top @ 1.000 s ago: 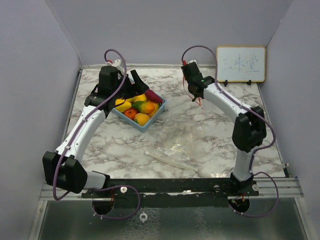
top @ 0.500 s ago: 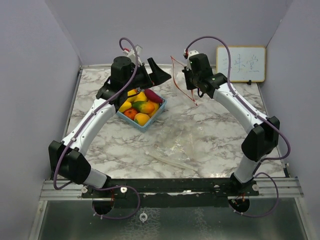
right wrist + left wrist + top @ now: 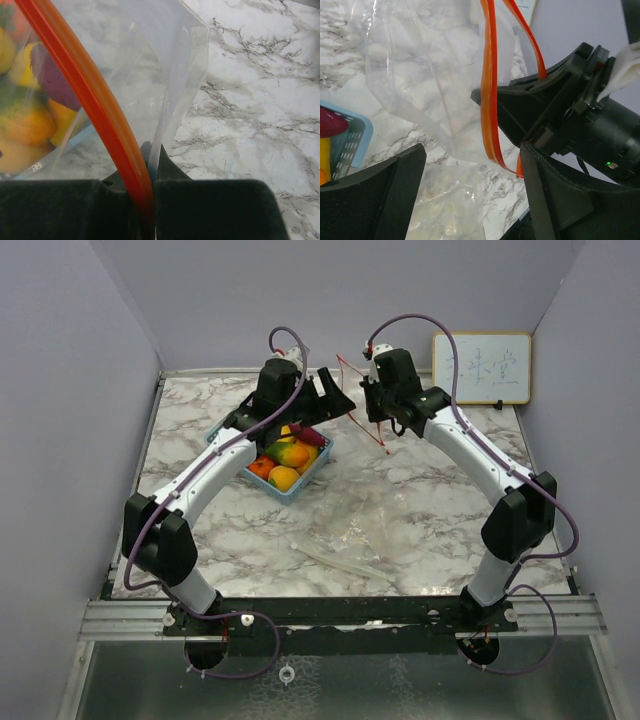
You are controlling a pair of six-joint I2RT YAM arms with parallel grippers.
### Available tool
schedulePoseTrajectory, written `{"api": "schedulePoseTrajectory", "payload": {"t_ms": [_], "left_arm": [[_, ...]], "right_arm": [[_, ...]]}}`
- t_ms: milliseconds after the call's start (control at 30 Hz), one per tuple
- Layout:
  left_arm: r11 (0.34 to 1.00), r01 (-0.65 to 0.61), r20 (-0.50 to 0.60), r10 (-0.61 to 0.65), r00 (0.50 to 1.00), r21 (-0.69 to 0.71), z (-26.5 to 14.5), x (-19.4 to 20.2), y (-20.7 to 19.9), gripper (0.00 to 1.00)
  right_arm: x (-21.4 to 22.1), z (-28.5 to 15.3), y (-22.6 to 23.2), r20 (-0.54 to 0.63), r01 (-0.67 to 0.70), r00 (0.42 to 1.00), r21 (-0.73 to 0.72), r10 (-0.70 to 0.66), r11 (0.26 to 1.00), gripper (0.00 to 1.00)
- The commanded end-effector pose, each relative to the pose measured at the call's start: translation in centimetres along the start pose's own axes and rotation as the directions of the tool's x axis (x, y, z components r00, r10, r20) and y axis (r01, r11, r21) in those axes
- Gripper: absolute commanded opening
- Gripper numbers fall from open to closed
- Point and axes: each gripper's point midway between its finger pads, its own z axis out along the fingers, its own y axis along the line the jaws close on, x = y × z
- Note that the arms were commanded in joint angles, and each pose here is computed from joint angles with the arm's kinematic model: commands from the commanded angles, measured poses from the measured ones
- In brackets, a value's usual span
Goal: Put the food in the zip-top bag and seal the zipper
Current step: Open the zipper of the food storage bag.
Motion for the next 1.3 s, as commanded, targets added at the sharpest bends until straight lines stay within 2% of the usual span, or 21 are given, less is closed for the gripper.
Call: {"api": "schedulePoseTrajectory", "payload": {"t_ms": [0, 167, 300, 500, 600, 700, 800, 933, 1000, 1133, 1267], "left_arm": [[0.999, -0.026, 0.03, 0.027, 0.999, -0.025, 0.7, -0.8, -0.8, 0.77], [0.997, -0.046, 0.021, 0.048, 0.999, -0.064, 1.6, -0.3, -0.4, 0.67], [0.996, -0.05, -0.005, 0.05, 0.999, -0.079, 2.3, 0.5, 0.0, 0.36], [0.987, -0.075, -0.032, 0.071, 0.997, -0.144, 2.5, 1.5, 1.6, 0.0], [0.968, -0.123, -0.026, 0.121, 0.992, -0.217, 1.9, 0.9, 2.9, 0.0], [0.908, -0.199, -0.036, 0.2, 0.979, -0.369, 1.3, -0.1, 5.7, 0.0], [0.8, -0.257, -0.019, 0.294, 0.956, -0.541, -1.0, -2.9, 8.2, 0.0], [0.664, -0.291, -0.003, 0.399, 0.917, -0.689, -4.6, -6.8, 9.7, 0.0], [0.588, -0.295, 0.001, 0.449, 0.893, -0.753, -6.5, -8.6, 10.2, 0.0], [0.474, -0.306, -0.028, 0.508, 0.861, -0.826, -8.8, -10.5, 11.6, 0.0], [0.447, -0.291, -0.017, 0.522, 0.853, -0.846, -10.5, -11.0, 12.1, 0.0]], "right_arm": [[-1.8, -1.2, 1.1, 0.05, -0.012, 0.999, -0.038, 0.014, 0.999, 0.02], [-2.3, -1.8, 1.1, 0.065, -0.013, 0.998, -0.037, 0.015, 0.999, 0.02], [-2.4, -2.2, 0.9, 0.067, -0.015, 0.998, -0.026, 0.017, 1.0, 0.02], [-3.8, -3.3, 0.0, 0.105, -0.044, 0.994, 0.019, 0.042, 0.999, 0.02], [-5.0, -4.3, -0.3, 0.137, -0.061, 0.989, 0.034, 0.056, 0.998, 0.02], [-6.1, -5.4, -1.4, 0.168, -0.076, 0.984, 0.085, 0.061, 0.993, 0.02], [-6.2, -6.3, -3.5, 0.183, -0.097, 0.981, 0.197, 0.061, 0.976, 0.02], [-4.4, -7.0, -7.4, 0.165, -0.109, 0.985, 0.41, 0.044, 0.906, 0.02], [-3.4, -7.1, -8.5, 0.144, -0.095, 0.989, 0.466, 0.031, 0.88, 0.02], [-2.4, -7.2, -9.5, 0.12, -0.087, 0.992, 0.504, 0.03, 0.86, 0.02], [-3.0, -6.7, -8.6, 0.115, -0.074, 0.993, 0.457, 0.024, 0.886, 0.03]]}}
